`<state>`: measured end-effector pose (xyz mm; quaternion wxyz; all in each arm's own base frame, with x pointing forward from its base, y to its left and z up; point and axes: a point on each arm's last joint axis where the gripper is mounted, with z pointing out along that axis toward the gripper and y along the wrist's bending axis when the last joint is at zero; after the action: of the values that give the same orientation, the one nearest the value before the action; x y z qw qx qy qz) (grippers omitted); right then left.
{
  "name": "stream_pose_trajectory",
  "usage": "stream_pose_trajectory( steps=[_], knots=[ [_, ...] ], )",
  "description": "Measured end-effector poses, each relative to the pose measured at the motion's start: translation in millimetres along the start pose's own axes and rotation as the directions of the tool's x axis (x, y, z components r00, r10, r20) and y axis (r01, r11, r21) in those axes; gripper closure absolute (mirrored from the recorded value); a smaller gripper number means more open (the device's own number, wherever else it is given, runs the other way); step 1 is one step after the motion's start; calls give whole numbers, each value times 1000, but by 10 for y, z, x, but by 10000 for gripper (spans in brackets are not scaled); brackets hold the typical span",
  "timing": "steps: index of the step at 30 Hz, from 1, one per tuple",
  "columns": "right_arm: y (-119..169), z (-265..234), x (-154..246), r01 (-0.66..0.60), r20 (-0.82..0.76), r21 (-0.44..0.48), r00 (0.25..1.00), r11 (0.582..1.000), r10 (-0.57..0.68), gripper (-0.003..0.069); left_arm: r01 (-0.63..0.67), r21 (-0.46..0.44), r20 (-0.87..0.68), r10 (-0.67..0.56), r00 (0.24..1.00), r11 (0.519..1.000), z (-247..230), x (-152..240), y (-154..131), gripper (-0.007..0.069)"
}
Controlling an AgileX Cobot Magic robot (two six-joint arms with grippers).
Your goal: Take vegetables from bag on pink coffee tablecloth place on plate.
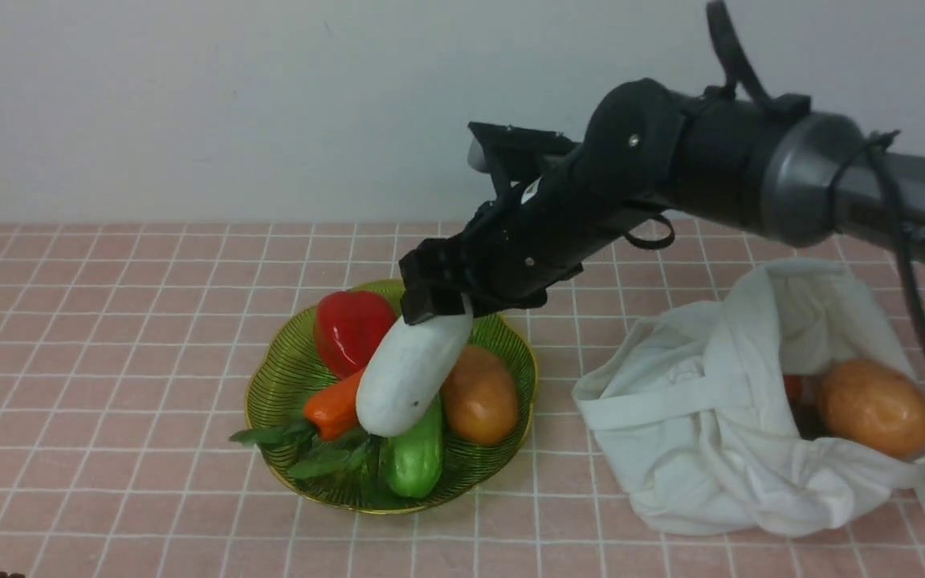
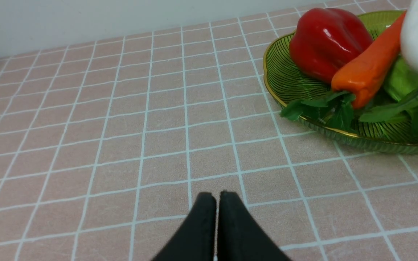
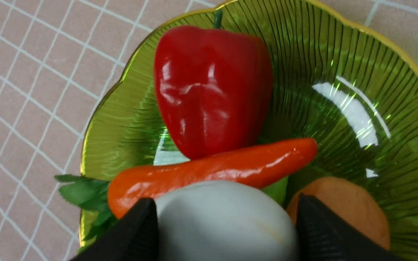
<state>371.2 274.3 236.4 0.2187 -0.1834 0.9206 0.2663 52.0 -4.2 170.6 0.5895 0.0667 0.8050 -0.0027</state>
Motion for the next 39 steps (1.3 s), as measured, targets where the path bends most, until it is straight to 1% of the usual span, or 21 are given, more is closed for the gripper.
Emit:
stream_pose_trajectory(
  steps=[5,8,9,10,12,16,19,20,21,24,27,28,29,30,31,32,33,34,36,38,39],
  knots=[
    [-23,141,-51,-11,-1,-2,1000,1000,11,202,0,0,0,0,1000,1000,0,0,0,630],
    [-33,144,-70,5,4,10,1000,1000,-5,130,0,0,0,0,1000,1000,0,0,0,630],
    [-34,142,-73,9,4,13,1000,1000,-9,120,0,0,0,0,1000,1000,0,0,0,630],
    [-40,140,-75,19,4,20,1000,1000,-19,81,0,0,0,0,1000,1000,0,0,0,630],
    [-48,136,-71,26,-1,31,1000,999,-26,46,0,0,0,0,1000,1000,0,0,0,630],
    [-38,86,-92,43,-11,47,999,998,-43,24,0,0,0,0,1000,1000,0,0,0,630],
    [28,-52,-182,82,6,56,997,995,-82,22,0,0,0,0,1000,1000,0,0,0,630],
    [106,-242,-283,117,34,68,992,991,-119,29,0,0,0,0,1000,1000,0,0,0,630],
    [125,-280,-304,121,38,68,992,990,-124,33,0,0,0,0,1000,1000,0,0,0,630],
    [340,-882,-508,182,121,113,973,977,-196,102,0,0,0,0,1000,1000,0,0,0,630],
    [547,-1627,-590,218,219,183,942,959,-255,233,0,0,0,0,1000,1000,0,0,0,630],
    [572,-1721,-587,218,234,187,937,958,-259,255,0,0,0,0,1000,1000,0,0,0,630],
    [665,-2139,-549,227,288,225,913,948,-287,335,0,0,0,0,1000,1000,0,0,0,630],
    [671,-2193,-539,226,291,234,912,946,-290,360,0,0,0,0,1000,1000,0,0,0,630],
    [755,-2631,-431,220,344,263,888,939,-305,458,0,0,0,0,1000,1000,0,0,0,630],
    [759,-2682,-414,216,347,270,887,938,-304,482,0,0,0,0,1000,1000,0,0,0,630],
    [806,-3000,-298,198,385,288,872,937,-302,563,0,0,0,0,1000,1000,0,0,0,630],
    [834,-3217,-205,178,413,297,862,938,-295,607,0,0,0,0,1000,1000,0,0,0,630],
    [871,-3645,28,133,481,310,832,941,-276,654,0,0,0,0,1000,1000,0,0,0,630],
    [870,-4007,323,99,537,323,799,941,-269,668,0,0,0,0,1000,1000,0,0,0,630],
    [838,-4079,444,82,545,336,796,938,-265,670,0,0,0,0,1000,1000,0,0,0,630]
  ],
)
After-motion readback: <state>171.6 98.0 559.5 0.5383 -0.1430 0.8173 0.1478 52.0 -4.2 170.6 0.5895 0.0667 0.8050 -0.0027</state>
